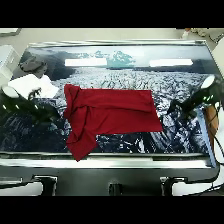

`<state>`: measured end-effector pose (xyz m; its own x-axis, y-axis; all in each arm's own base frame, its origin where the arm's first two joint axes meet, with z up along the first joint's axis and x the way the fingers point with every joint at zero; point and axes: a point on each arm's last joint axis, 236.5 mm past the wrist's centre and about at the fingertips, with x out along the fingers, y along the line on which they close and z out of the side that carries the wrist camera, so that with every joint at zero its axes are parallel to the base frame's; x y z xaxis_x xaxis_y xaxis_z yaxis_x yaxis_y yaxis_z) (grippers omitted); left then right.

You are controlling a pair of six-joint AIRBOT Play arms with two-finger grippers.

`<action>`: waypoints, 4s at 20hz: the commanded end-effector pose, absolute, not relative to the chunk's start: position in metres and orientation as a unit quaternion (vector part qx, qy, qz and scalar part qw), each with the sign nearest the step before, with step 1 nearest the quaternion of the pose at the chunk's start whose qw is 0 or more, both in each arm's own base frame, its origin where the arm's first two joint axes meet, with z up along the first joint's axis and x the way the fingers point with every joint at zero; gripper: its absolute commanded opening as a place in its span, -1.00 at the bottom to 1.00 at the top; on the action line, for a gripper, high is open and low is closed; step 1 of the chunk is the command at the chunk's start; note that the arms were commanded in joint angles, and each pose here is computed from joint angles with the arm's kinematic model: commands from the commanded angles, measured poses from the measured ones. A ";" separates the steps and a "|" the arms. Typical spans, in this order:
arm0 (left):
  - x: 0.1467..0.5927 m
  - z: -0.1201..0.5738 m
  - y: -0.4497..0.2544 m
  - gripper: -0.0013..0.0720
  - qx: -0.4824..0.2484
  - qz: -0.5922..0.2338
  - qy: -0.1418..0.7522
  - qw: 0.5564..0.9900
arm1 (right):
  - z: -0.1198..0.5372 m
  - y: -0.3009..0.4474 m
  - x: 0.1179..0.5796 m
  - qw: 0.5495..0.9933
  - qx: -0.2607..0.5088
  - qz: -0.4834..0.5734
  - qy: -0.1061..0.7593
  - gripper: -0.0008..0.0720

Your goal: Fold the clothes and pants, and hang the long-sleeved shirts on hangers.

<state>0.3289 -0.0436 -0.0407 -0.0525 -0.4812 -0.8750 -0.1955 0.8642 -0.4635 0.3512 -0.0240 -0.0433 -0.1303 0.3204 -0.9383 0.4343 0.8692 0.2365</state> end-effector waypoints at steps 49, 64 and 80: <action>0.261 0.573 -0.089 -0.90 -0.072 -0.218 -0.109 0.967 | 0.537 0.004 0.278 0.998 0.047 0.034 -0.024 -0.88; 0.545 0.059 -0.108 -0.90 -0.255 -0.164 0.421 0.855 | 0.045 -0.006 0.526 0.762 0.372 0.019 0.530 -0.88; 0.361 -0.046 0.022 0.26 -0.275 -0.079 0.717 0.636 | 0.019 -0.124 0.350 0.619 0.255 -0.113 0.734 0.70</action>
